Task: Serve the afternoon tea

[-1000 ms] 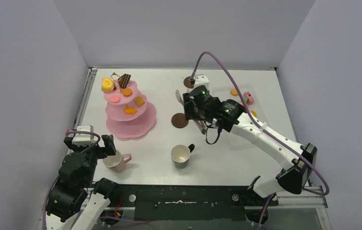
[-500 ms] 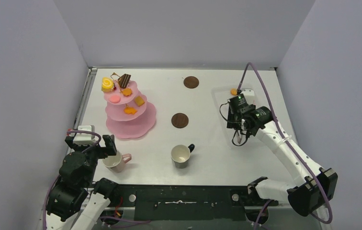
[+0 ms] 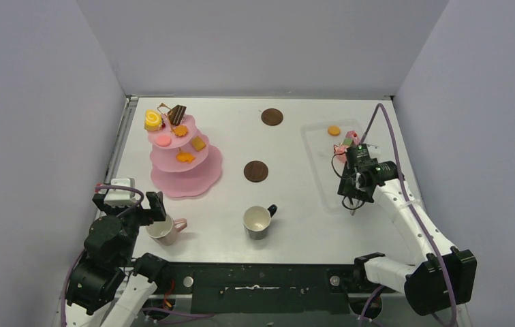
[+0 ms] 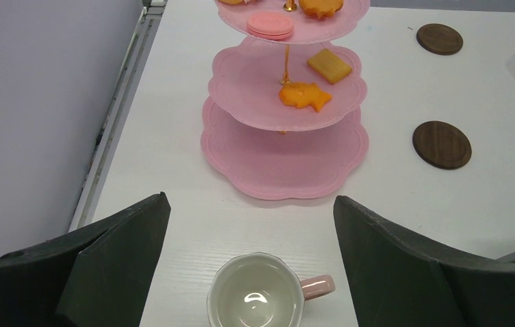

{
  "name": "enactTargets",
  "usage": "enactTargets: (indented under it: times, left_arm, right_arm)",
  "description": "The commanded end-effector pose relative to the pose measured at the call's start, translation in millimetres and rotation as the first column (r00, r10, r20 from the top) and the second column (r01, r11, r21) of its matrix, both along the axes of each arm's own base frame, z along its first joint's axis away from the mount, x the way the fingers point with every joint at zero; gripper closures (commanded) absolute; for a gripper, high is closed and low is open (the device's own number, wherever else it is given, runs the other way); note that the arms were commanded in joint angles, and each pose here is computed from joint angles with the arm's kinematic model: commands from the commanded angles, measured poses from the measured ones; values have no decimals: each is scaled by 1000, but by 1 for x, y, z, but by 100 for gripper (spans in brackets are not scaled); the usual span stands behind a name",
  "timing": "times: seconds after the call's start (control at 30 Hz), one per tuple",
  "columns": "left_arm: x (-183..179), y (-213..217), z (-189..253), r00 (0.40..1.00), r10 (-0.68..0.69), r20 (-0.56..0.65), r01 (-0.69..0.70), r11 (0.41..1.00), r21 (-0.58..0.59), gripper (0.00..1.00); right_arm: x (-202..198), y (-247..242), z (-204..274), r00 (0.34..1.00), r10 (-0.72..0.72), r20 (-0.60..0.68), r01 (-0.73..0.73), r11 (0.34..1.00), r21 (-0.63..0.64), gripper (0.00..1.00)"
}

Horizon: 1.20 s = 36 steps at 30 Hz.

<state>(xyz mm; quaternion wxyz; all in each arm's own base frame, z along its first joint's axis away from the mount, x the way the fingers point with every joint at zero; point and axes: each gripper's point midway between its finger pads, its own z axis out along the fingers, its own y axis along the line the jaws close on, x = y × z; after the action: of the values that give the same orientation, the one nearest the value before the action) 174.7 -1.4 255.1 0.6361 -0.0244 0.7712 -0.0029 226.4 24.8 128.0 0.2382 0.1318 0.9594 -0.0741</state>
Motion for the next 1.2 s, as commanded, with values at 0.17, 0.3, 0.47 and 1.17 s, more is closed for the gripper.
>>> enactTargets:
  times: [0.17,0.3,0.47,1.17]
  left_arm:
    - [3,-2,17,998,-6,55,7,1000,-18,11]
    - [3,-3,18,998,-11,56,12,1000,-19,11]
    - [3,-3,17,998,-12,56,13,1000,-19,11]
    - [3,-2,17,998,-4,57,5,1000,-18,11]
  right_arm:
    - [5,-20,-4,997,-68,33,67,997,40,49]
    - [7,-21,-9,997,-79,26,77,995,68,49]
    - [8,-19,-20,995,-101,5,100,989,109,49]
    - [18,-32,-30,993,-115,-4,115,991,70,51]
